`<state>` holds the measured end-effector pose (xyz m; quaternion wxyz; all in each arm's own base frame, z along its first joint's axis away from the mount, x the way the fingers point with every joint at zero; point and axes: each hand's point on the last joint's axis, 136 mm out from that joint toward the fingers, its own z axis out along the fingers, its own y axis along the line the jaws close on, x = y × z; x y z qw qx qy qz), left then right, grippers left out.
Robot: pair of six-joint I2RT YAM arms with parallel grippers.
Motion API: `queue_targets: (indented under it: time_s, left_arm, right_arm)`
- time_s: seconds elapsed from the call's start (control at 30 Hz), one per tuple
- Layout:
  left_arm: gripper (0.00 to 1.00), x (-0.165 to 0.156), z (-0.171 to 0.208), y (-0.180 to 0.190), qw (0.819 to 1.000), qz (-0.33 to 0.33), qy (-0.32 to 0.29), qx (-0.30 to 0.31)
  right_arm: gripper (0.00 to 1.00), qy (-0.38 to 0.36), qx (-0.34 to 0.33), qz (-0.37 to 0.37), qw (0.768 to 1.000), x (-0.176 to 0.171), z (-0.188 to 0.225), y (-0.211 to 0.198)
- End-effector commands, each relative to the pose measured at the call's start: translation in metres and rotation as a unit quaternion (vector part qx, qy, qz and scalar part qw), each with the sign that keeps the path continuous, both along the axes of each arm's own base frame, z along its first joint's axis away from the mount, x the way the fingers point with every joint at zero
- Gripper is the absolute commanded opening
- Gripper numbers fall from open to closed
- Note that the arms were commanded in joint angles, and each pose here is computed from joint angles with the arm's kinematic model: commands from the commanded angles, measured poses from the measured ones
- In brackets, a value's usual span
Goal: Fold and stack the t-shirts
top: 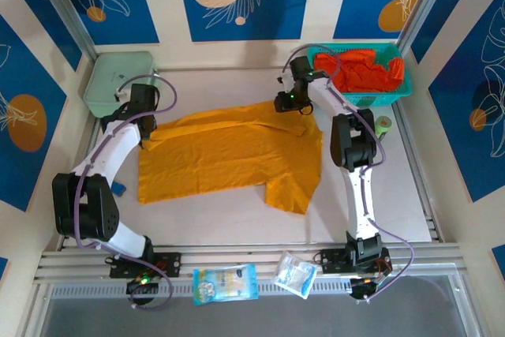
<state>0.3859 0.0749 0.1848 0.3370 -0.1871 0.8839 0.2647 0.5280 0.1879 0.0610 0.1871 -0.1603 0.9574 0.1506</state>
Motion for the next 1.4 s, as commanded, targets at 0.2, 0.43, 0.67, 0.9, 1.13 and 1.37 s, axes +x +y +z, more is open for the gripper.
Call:
queue_targets:
  time_s: [0.2,0.43,0.67,0.9,1.13,1.37]
  left_arm:
    - [0.99,0.004,-0.001,-0.009,1.000,-0.015,0.011,-0.022]
    - [0.99,0.004,-0.005,-0.009,1.000,-0.016,0.018,-0.020]
    - [0.99,0.006,-0.006,-0.011,0.999,-0.018,0.017,-0.025]
    - [0.99,0.007,-0.005,-0.012,0.999,-0.020,0.015,-0.027]
    - [0.99,0.009,-0.007,-0.013,0.999,-0.020,0.016,-0.030]
    - [0.99,0.009,-0.008,-0.013,0.999,-0.020,0.016,-0.034]
  right_arm:
    - [0.42,0.047,0.035,0.068,0.996,-0.001,-0.021,0.041]
    - [0.43,0.064,0.039,0.073,0.995,-0.003,-0.031,0.052]
    - [0.36,0.073,0.043,0.079,0.993,-0.010,-0.031,0.055]
    - [0.32,0.064,0.054,0.083,0.993,-0.010,-0.018,0.059]
    - [0.36,0.055,0.054,0.085,0.993,-0.011,-0.007,0.059]
    - [0.29,0.060,0.055,0.088,0.993,-0.014,-0.007,0.059]
